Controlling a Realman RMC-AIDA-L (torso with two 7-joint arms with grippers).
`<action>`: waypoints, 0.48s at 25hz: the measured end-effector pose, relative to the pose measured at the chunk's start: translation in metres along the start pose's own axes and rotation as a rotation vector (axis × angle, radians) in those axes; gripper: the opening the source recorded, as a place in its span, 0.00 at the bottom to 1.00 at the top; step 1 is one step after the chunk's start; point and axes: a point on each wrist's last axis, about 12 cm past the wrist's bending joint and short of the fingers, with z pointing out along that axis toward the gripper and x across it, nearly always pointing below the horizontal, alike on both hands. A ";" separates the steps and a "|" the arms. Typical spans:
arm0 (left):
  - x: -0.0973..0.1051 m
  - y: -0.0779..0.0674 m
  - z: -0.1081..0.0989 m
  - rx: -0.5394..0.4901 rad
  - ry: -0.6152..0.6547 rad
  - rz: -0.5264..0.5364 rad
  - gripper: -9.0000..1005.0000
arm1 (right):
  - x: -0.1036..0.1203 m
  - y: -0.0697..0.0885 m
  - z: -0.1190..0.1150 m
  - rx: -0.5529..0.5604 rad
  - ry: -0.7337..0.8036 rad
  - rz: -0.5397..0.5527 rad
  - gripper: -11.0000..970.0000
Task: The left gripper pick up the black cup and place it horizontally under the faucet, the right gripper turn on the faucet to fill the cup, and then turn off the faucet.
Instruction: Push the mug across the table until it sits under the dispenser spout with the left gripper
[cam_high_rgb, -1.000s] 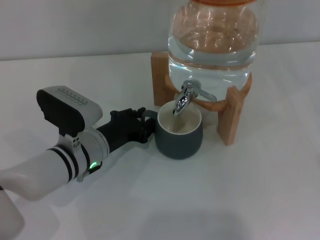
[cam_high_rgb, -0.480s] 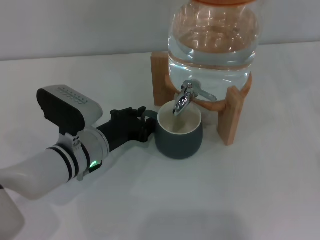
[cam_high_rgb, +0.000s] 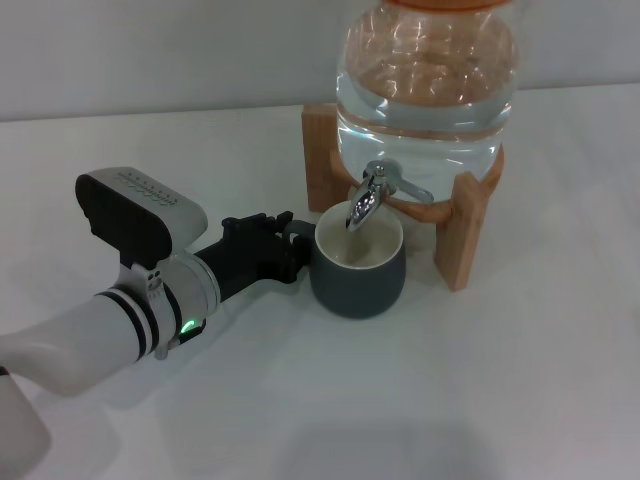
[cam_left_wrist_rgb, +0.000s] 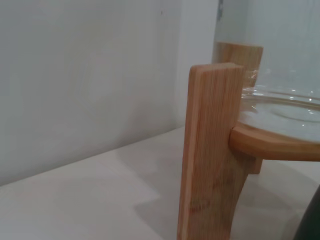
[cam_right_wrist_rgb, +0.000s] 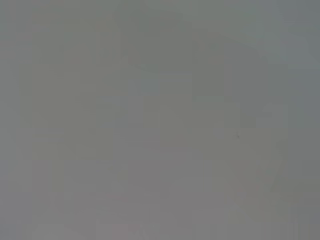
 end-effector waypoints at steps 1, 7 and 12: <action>0.000 0.000 0.000 0.000 0.000 0.000 0.37 | 0.000 0.000 0.000 0.000 0.000 0.000 0.87; 0.000 0.000 0.000 0.002 0.002 0.004 0.37 | 0.000 0.000 0.001 0.001 0.001 0.000 0.87; 0.001 -0.003 0.001 0.018 0.009 0.021 0.37 | 0.000 0.000 0.001 0.002 0.002 0.000 0.87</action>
